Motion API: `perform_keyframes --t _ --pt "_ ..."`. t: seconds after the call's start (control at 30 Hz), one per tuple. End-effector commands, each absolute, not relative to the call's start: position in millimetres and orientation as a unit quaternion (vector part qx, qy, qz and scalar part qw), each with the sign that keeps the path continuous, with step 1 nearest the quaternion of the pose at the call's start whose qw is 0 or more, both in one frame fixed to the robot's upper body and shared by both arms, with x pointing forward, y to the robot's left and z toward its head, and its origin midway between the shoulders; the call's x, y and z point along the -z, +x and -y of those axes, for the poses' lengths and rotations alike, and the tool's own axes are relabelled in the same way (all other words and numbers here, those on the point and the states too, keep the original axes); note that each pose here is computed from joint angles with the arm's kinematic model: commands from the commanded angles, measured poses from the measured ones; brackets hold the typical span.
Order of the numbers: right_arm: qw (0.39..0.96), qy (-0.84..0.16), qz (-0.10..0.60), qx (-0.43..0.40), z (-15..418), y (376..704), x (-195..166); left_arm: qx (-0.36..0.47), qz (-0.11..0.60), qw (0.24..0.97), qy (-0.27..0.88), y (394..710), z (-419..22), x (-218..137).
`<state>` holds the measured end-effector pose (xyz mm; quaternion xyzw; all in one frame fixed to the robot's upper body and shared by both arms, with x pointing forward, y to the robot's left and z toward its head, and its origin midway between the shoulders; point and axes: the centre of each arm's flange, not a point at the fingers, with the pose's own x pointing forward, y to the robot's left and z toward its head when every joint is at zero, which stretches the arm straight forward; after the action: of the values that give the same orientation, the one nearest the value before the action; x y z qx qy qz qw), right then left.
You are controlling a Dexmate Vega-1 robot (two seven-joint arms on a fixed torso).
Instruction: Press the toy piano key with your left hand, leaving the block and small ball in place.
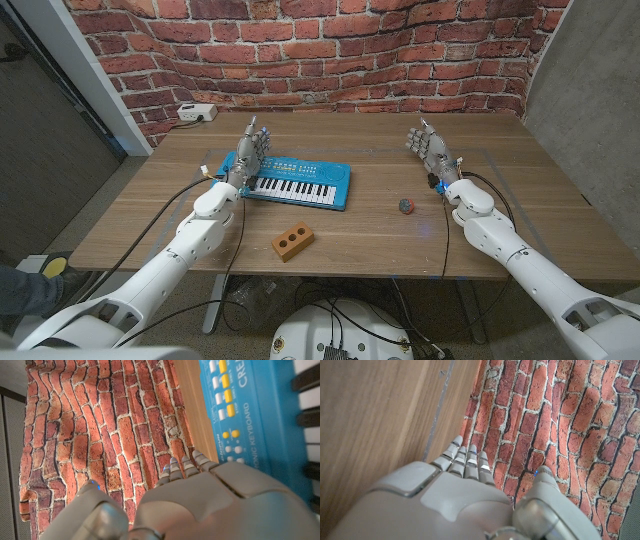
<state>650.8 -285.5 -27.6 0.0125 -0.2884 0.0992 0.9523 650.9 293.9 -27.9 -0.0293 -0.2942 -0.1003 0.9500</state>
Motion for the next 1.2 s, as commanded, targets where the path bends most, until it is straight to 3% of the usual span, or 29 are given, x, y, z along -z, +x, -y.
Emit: perform_keyframes --t 0.03,1.2 --pt "0.949 -0.003 0.301 -0.094 277 638 28 0.121 0.325 0.937 -0.051 625 -300 23" --pt "0.937 -0.004 0.343 -0.069 269 594 31 0.122 0.363 0.923 0.025 570 -320 40"
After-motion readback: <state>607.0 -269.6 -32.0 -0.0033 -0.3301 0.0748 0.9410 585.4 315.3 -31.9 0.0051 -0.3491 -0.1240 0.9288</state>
